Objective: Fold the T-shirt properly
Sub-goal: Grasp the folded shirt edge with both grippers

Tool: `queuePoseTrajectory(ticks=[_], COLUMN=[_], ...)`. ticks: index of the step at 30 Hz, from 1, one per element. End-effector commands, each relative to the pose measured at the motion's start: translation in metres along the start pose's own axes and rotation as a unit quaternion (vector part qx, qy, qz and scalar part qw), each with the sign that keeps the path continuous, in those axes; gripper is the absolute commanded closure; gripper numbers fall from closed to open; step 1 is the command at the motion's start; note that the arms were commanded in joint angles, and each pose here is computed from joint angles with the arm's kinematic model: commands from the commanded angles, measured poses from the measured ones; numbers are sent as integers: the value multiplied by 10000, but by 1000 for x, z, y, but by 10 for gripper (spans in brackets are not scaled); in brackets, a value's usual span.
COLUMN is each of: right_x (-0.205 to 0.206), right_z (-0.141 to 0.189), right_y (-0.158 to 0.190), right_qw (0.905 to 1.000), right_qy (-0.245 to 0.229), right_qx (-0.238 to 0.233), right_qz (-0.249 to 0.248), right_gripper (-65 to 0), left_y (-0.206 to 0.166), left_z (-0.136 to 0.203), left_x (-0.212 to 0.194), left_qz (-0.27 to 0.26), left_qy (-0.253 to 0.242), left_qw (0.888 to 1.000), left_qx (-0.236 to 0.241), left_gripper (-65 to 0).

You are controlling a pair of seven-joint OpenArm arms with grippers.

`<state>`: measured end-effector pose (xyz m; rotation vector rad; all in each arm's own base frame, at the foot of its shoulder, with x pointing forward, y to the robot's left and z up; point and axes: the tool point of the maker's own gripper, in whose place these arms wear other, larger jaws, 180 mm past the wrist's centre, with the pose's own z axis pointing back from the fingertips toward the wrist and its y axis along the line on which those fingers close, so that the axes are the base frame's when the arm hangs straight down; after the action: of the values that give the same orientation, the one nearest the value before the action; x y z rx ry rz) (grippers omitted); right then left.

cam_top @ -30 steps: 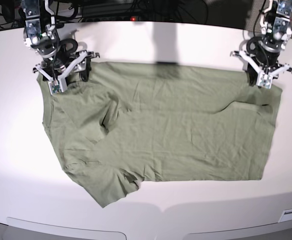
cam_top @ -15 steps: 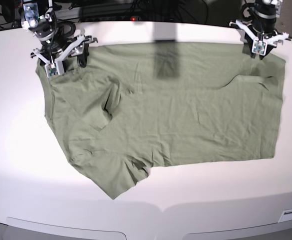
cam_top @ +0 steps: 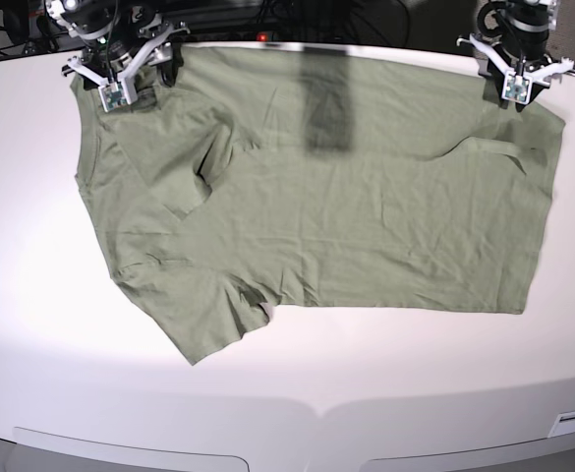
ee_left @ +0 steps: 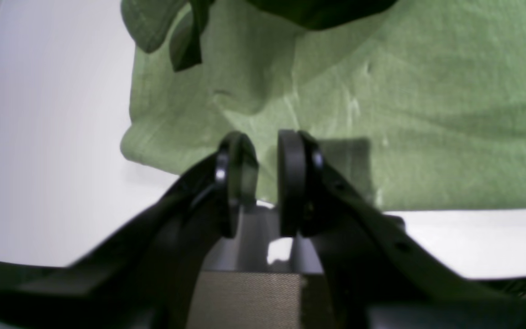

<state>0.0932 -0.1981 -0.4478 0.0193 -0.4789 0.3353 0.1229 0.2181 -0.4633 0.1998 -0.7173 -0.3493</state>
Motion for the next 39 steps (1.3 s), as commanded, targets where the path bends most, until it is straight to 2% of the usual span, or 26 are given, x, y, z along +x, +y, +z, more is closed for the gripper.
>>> queuePoseTrajectory(ticks=[1, 5, 9, 11, 22, 28, 33, 39], right_x=[-28, -17, 4, 15, 52, 62, 62, 70], right_z=[2, -1, -1, -1, 11, 14, 14, 13], right_y=[-10, -13, -16, -19, -14, -15, -15, -18], right_qw=[9974, 9981, 9990, 9990, 9987, 9982, 9981, 9976], right_qy=[661, 529, 270, 172, -289, -405, -408, -506], right_qx=[-238, -261, -309, -342, -312, -336, -338, -370], right_qz=[152, 157, 199, 221, 264, 296, 300, 302], right_gripper=[-365, -365, -365, -365, -365, -365, -365, -365], left_y=[-21, -20, -19, -18, -7, -5, 4, 16], left_z=[20, 18, 15, 14, 1, 5, 7, 12], left_x=[-73, -53, -15, -1, 30, 34, 36, 59], left_qz=[3, 4, 27, 35, 37, -54, -558, -488], left_qy=[1597, 1333, 569, 347, 84, 203, 199, -104], left_qw=[9861, 9901, 9975, 9986, 9996, 9995, 9982, 9982], left_qx=[-453, -437, -421, -406, -270, -229, -16, 330], left_gripper=[-146, -146, -146, -146, -146, -146, -146, -146])
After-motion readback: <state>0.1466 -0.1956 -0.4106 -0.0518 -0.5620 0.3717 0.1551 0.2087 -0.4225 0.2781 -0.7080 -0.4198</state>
